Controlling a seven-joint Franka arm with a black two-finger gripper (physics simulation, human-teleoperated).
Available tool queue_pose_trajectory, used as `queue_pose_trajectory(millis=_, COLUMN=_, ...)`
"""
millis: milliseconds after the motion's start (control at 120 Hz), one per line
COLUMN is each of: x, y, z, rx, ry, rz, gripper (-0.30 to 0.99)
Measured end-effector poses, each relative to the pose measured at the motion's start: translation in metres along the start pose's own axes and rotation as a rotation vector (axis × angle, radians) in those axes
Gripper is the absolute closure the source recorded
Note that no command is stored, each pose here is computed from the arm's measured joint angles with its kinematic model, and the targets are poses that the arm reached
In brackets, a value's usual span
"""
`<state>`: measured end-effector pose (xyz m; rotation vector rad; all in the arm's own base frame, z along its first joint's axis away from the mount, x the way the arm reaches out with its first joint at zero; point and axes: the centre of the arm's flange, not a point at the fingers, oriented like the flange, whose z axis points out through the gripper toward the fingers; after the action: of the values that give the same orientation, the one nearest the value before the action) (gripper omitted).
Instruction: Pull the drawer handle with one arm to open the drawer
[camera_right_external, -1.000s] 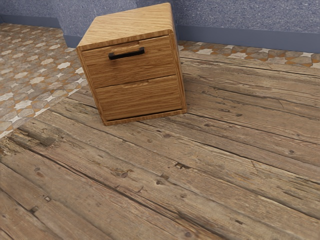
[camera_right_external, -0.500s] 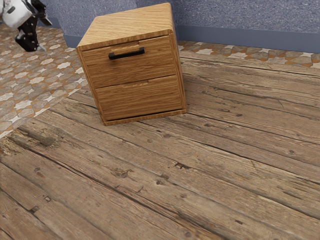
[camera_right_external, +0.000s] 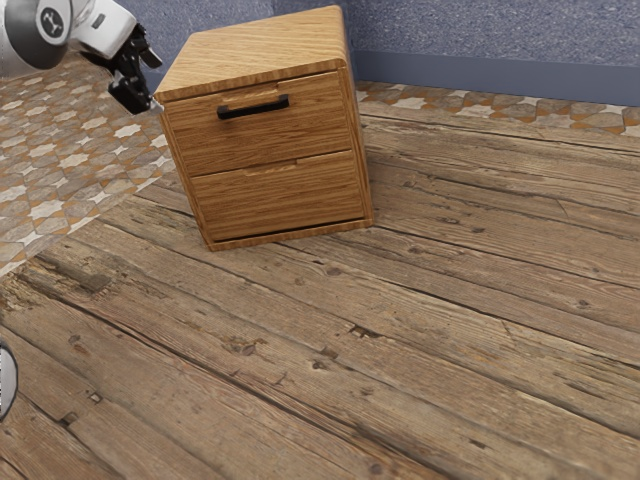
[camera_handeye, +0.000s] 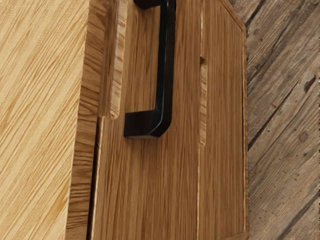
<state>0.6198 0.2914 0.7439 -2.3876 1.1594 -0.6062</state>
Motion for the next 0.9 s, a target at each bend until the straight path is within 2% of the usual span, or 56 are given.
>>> queue_pose_trajectory(millis=225, x=0.017, y=0.006, z=0.010, rx=-0.019, ry=0.021, rz=-0.062, gripper=0.00)
queue_pose_trajectory(millis=367, x=0.058, y=0.018, z=0.013, rx=-0.036, ry=0.075, rz=-0.051, gripper=0.00)
queue_pose_trajectory(millis=467, x=0.075, y=0.024, z=0.027, rx=-0.054, ry=0.083, rz=-0.052, gripper=0.00)
queue_pose_trajectory(millis=667, x=0.075, y=0.024, z=0.058, rx=-0.053, ry=0.051, rz=-0.078, gripper=0.00)
queue_pose_trajectory(millis=783, x=0.092, y=0.030, z=0.065, rx=-0.028, ry=-0.022, rz=-0.020, gripper=0.00)
queue_pose_trajectory(millis=900, x=0.085, y=0.029, z=0.077, rx=-0.013, ry=-0.085, rz=-0.003, gripper=0.00)
